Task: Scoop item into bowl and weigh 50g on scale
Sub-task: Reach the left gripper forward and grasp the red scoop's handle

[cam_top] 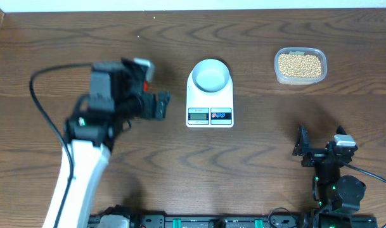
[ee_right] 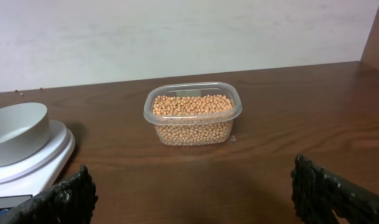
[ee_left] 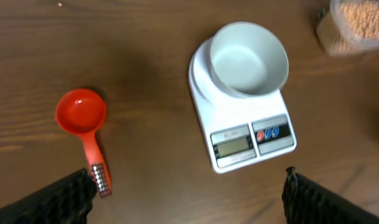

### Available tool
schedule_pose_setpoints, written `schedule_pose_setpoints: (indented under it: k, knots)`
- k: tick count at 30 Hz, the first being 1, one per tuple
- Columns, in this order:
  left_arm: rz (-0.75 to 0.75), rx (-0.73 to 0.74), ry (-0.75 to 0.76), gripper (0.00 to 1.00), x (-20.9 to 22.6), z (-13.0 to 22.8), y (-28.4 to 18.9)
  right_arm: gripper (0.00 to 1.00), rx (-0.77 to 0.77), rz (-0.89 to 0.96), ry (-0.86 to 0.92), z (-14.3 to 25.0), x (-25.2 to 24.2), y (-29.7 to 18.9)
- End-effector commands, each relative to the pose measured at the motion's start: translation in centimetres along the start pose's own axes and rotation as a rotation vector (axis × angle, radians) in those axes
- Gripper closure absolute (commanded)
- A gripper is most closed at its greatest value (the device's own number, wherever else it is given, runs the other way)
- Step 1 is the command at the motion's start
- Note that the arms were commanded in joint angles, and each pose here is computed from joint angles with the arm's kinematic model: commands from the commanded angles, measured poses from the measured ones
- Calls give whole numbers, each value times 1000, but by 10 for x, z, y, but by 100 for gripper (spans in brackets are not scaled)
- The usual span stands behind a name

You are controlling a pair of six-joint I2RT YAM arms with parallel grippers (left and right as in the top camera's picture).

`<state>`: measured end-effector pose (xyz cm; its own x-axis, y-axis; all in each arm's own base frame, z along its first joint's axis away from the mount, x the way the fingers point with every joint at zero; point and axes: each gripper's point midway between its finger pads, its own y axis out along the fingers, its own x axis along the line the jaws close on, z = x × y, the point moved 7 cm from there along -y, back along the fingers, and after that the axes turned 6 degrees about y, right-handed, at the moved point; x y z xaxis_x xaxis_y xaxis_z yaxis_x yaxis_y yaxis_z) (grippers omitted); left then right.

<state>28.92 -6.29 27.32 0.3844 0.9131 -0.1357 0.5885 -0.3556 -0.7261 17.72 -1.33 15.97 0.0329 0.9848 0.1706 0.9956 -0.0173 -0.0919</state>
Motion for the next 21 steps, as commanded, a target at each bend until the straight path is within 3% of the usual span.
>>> schedule_pose_setpoints:
  k: [1,10,16,21]
  knots:
    - [108,0,-48,2,11,-16,8,1,2,12,-11,1,-2,0]
    - [156,119,-133,2,22,0,35,1,2,12,-11,1,-2,0]
    - [15,206,-126,2,43,13,52,1,2,12,-11,1,-2,0]
    - [-16,262,-219,8,65,24,74,1,2,12,-11,1,-2,0]
